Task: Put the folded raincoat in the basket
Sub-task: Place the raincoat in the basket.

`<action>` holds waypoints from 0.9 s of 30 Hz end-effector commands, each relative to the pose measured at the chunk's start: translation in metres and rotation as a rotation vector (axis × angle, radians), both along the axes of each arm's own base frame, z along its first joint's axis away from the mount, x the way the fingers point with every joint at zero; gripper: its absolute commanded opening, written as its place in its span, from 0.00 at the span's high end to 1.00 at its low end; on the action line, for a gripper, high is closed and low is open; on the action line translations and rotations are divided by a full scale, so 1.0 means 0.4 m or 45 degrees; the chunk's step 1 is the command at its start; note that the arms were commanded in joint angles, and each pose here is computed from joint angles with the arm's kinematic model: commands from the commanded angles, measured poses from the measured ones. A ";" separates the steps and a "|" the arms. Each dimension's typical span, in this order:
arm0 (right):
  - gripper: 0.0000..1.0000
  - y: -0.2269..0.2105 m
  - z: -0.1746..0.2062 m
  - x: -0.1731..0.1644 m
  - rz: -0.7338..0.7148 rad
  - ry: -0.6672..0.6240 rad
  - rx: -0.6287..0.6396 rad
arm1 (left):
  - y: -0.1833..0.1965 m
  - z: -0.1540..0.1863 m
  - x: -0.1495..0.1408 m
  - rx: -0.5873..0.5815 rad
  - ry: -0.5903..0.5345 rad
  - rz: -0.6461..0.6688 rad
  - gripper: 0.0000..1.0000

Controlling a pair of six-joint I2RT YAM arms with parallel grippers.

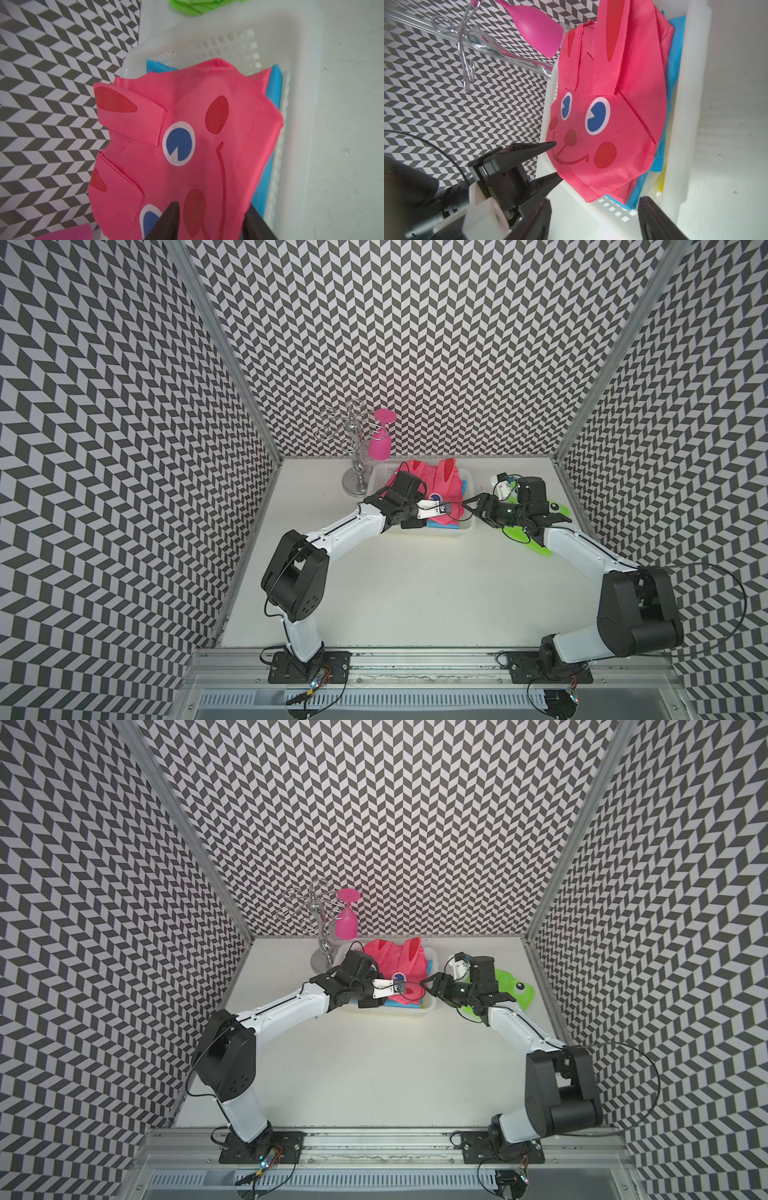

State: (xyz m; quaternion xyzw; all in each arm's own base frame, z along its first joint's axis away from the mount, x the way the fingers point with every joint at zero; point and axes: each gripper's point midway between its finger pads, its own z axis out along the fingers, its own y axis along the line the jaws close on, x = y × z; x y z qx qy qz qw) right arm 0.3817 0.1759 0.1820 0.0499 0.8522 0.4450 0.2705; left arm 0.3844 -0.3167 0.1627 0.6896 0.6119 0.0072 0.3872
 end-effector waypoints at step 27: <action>0.71 0.294 -0.213 0.027 0.601 0.065 -0.124 | 0.183 -0.101 0.076 -0.368 0.413 0.396 0.65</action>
